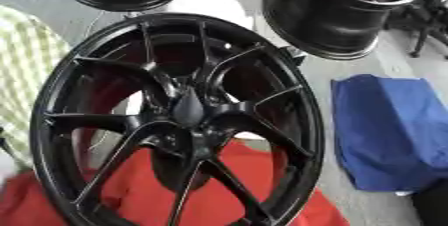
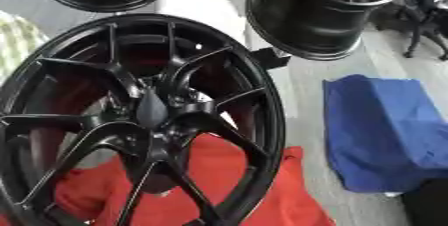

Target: Pull the pin out of the wheel hub.

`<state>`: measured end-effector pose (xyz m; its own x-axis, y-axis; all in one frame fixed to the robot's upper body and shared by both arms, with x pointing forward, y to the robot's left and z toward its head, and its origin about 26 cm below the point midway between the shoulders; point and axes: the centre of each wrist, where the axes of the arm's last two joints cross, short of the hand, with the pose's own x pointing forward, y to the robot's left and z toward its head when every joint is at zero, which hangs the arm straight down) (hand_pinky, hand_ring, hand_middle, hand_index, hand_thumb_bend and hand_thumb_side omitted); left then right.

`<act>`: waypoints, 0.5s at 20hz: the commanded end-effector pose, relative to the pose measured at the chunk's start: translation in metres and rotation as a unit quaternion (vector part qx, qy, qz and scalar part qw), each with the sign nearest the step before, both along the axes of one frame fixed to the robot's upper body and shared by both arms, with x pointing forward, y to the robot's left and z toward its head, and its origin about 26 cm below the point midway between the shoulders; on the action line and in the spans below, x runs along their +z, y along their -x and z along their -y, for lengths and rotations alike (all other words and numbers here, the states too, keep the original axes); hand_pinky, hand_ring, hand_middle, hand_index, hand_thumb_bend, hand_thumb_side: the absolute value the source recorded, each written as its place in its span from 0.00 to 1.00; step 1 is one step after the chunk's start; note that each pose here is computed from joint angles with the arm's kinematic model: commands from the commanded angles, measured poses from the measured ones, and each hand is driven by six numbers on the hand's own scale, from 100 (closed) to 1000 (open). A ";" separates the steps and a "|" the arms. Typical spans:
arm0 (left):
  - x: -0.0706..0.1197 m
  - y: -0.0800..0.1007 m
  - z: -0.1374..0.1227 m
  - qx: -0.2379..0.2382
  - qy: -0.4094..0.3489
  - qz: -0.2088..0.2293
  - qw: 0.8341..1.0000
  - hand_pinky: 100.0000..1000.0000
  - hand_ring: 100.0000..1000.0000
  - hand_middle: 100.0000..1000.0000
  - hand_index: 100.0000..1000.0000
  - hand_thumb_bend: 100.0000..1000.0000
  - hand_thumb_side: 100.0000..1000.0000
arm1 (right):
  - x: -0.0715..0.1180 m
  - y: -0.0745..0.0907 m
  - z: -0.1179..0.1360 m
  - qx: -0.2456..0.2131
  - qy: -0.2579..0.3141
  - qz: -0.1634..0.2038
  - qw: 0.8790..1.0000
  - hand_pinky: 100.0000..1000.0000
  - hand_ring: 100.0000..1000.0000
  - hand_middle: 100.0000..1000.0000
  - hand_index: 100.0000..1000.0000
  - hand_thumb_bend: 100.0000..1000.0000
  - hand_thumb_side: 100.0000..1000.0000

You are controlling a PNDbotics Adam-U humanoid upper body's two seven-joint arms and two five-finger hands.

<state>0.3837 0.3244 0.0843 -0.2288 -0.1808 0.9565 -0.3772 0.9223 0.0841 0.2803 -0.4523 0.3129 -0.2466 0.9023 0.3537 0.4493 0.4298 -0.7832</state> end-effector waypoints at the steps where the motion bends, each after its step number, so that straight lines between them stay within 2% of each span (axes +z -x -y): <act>1: 0.013 0.000 -0.010 0.012 -0.005 0.018 1.000 0.53 0.54 0.48 0.64 0.00 0.89 | -0.027 0.014 0.019 -0.071 -0.045 0.043 0.996 0.65 0.47 0.21 0.42 0.27 0.00; 3: 0.014 -0.001 -0.009 0.013 -0.003 0.019 1.000 0.53 0.54 0.48 0.64 0.00 0.89 | -0.062 0.021 0.023 -0.112 -0.083 0.043 0.989 0.65 0.50 0.27 0.45 0.29 0.00; 5: 0.014 -0.001 -0.008 0.014 0.000 0.021 1.000 0.53 0.54 0.48 0.64 0.00 0.89 | -0.096 0.029 0.022 -0.159 -0.102 0.035 0.981 0.68 0.58 0.39 0.54 0.35 0.00; 7: 0.015 -0.002 -0.007 0.014 0.002 0.023 1.000 0.53 0.54 0.48 0.64 0.00 0.89 | -0.126 0.036 0.019 -0.206 -0.119 0.019 0.971 0.70 0.64 0.46 0.61 0.41 0.00; 8: 0.015 -0.002 -0.007 0.014 0.003 0.023 1.000 0.53 0.54 0.48 0.64 0.00 0.89 | -0.140 0.038 0.018 -0.227 -0.129 0.010 0.965 0.71 0.66 0.50 0.64 0.45 0.00; 10: 0.014 -0.002 -0.006 0.014 0.005 0.022 1.000 0.53 0.54 0.48 0.64 0.00 0.89 | -0.164 0.041 0.017 -0.263 -0.152 -0.008 0.953 0.73 0.76 0.67 0.74 0.64 0.08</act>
<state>0.3839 0.3264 0.0855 -0.2330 -0.1687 0.9577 -0.3978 0.9152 0.0645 0.2418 -0.4667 0.1491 0.1832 0.7577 0.6263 0.6312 0.3978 -0.6659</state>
